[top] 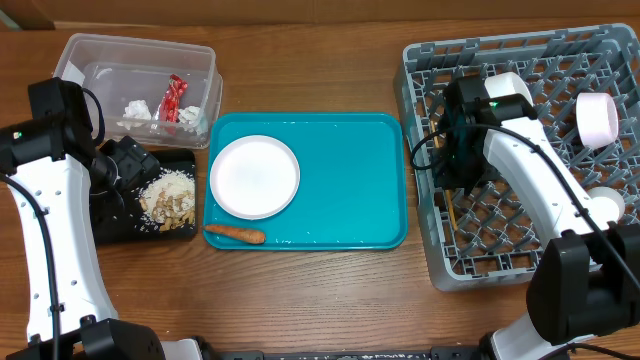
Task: Sort waste into correct bins and load items into the dishwasher
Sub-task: 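Carry the second chopstick to the rack and release it with the right gripper, then reach the right gripper to the white plate and grasp its rim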
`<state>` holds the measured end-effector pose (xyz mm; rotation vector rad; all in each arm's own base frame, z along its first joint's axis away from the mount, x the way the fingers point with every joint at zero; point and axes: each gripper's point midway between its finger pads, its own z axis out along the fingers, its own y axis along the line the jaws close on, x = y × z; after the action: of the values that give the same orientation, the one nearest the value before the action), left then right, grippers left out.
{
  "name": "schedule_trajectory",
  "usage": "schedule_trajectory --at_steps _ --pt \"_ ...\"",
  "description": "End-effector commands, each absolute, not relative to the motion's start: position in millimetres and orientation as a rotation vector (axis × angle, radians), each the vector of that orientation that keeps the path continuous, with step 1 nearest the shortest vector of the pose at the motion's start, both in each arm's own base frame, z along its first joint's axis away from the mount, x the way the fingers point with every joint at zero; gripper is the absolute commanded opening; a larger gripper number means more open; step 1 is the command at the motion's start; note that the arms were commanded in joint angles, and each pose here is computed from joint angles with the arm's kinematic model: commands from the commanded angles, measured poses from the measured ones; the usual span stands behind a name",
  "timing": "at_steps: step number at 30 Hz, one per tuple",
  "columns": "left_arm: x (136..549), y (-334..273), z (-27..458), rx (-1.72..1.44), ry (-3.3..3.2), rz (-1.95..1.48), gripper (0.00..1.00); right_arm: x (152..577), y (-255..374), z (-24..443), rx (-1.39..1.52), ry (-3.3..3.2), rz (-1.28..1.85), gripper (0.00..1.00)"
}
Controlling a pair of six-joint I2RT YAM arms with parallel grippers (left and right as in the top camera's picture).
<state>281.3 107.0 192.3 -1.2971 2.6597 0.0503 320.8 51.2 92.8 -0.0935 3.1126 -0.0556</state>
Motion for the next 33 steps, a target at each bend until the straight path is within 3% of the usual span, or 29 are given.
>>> schedule_trajectory --at_steps 1,4,9,12,18,26,33 --pt "280.0 105.9 190.2 -1.307 2.662 0.044 1.00 320.5 51.0 91.9 -0.092 3.113 -0.066 0.32" --pt "280.0 105.9 190.2 -1.307 2.662 0.044 1.00 320.3 51.0 97.6 -0.092 3.105 -0.064 0.34" --pt "284.4 98.4 190.4 -1.270 2.673 0.032 1.00 333.8 54.1 146.8 -0.069 2.948 -0.013 0.37" --pt "292.6 86.1 191.2 -1.200 2.687 0.022 1.00 342.0 64.4 179.2 -0.076 2.834 0.083 0.52" --pt "315.9 46.0 194.6 -0.963 2.716 0.003 1.00 345.7 90.1 211.6 -0.126 2.711 0.293 0.63" --pt "308.1 34.6 193.1 -0.884 2.768 0.082 1.00 364.5 173.4 215.5 -0.353 2.580 0.575 0.67" --pt "300.7 44.7 192.7 -0.910 2.774 0.149 1.00 375.0 254.2 177.5 -0.447 2.572 0.648 0.68"
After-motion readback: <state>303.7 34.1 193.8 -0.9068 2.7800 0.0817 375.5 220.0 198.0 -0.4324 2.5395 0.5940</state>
